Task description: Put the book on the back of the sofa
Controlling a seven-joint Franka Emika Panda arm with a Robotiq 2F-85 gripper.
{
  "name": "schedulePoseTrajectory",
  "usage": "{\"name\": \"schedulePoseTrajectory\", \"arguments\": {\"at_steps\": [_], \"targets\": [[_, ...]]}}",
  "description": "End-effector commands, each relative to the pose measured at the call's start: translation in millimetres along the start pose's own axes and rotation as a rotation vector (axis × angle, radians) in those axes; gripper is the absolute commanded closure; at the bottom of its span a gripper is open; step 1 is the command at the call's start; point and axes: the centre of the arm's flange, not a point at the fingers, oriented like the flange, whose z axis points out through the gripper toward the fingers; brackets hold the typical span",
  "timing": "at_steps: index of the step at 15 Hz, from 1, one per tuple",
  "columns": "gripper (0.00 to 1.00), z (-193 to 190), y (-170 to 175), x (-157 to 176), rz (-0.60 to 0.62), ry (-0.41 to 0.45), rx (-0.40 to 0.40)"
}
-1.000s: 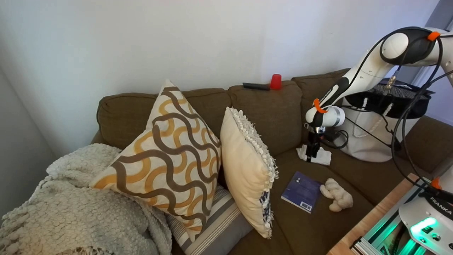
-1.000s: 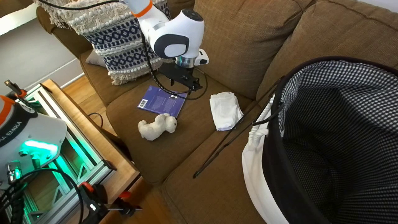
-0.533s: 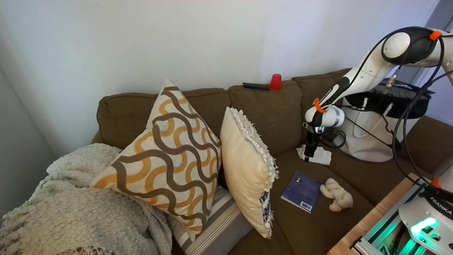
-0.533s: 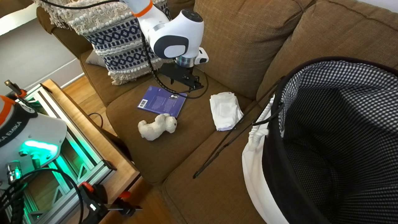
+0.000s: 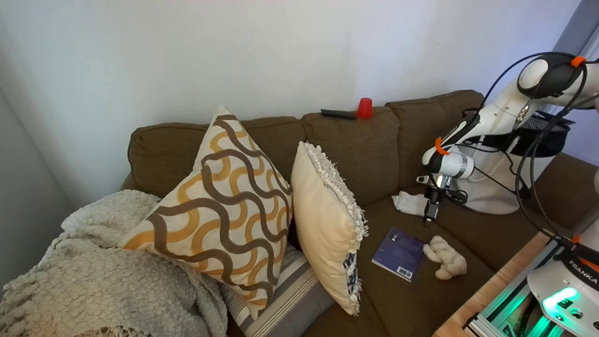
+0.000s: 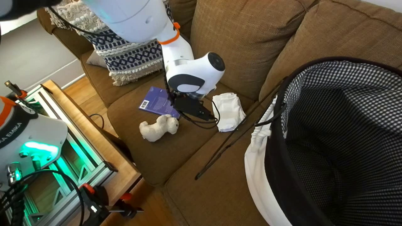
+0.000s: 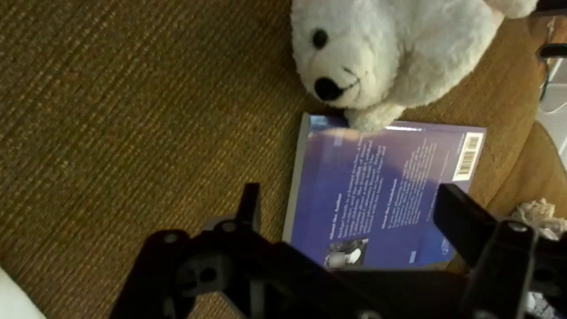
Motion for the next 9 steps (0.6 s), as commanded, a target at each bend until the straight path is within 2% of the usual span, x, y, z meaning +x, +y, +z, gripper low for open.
{"name": "schedulePoseTrajectory", "arguments": {"at_steps": [1,2,4,7,9], "targets": [[0.0,7.5,25.0,-11.0,-0.084,0.051,0.073],[0.0,4.6,12.5,-12.7,-0.045,0.024,0.038],[0.0,5.8,18.0,-14.5,-0.065,0.032,0.047],[0.0,7.5,19.4,17.9,-0.131,0.168,0.103],[0.0,16.1,17.5,43.9,-0.099,0.2,0.163]]}}
